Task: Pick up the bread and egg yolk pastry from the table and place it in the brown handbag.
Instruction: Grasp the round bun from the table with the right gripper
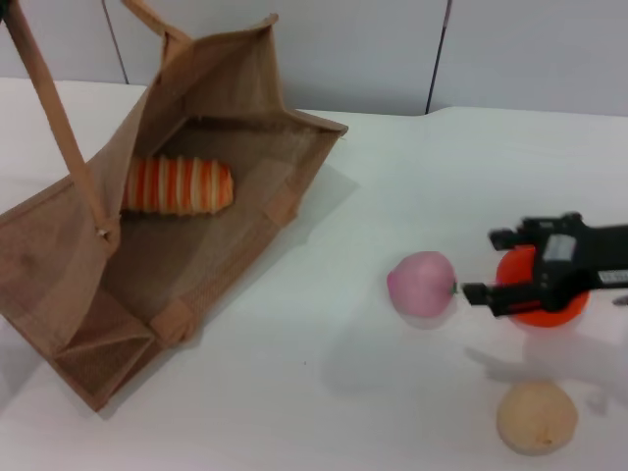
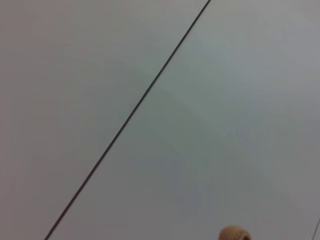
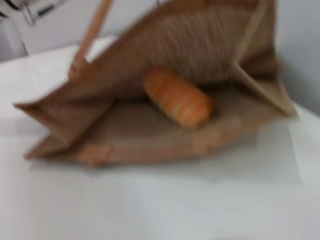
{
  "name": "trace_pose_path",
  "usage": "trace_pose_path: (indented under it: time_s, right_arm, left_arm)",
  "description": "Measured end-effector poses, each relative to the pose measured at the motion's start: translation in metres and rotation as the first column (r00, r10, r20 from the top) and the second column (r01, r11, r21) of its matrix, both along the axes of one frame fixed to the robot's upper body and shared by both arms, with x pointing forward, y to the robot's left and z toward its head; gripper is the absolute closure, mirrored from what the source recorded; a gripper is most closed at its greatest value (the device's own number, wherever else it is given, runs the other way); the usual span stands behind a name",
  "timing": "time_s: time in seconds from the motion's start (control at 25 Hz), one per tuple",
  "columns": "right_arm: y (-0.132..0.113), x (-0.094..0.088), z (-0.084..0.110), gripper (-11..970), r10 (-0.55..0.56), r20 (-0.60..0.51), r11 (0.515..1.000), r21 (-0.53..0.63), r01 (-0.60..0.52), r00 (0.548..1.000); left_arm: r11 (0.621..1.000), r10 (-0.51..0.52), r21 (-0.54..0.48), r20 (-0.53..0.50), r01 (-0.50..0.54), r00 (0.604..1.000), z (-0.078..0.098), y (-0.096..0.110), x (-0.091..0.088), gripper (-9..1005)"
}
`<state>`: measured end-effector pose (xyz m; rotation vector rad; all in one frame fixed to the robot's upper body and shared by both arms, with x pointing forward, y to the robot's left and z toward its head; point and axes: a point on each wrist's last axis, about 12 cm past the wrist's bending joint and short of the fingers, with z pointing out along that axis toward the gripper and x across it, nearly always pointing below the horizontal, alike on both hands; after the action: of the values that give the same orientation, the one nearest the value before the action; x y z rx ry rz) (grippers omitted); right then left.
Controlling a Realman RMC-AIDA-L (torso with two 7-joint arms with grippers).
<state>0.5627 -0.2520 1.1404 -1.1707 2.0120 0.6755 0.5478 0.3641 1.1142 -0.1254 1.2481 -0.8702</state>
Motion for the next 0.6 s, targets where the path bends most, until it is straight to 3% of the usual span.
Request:
trace_pose_path:
  time_s: [0.24, 0.6]
  right_arm:
    - [-0.012, -0.01, -0.013, 69, -0.015, -0.126, 0.992, -0.125, -0.001, 0.992]
    - [-0.022, -0.023, -0.012, 69, 0.032, -0.227, 0.991, -0.117, -0.06, 0.973]
  left_arm:
    - [1.0, 0.0, -0.003, -0.004, 0.0, 1.0, -0.001, 0.0, 0.0, 807]
    - [1.0, 0.001, -0.002, -0.004, -0.001, 1.0, -0.001, 0.0, 0.0, 804]
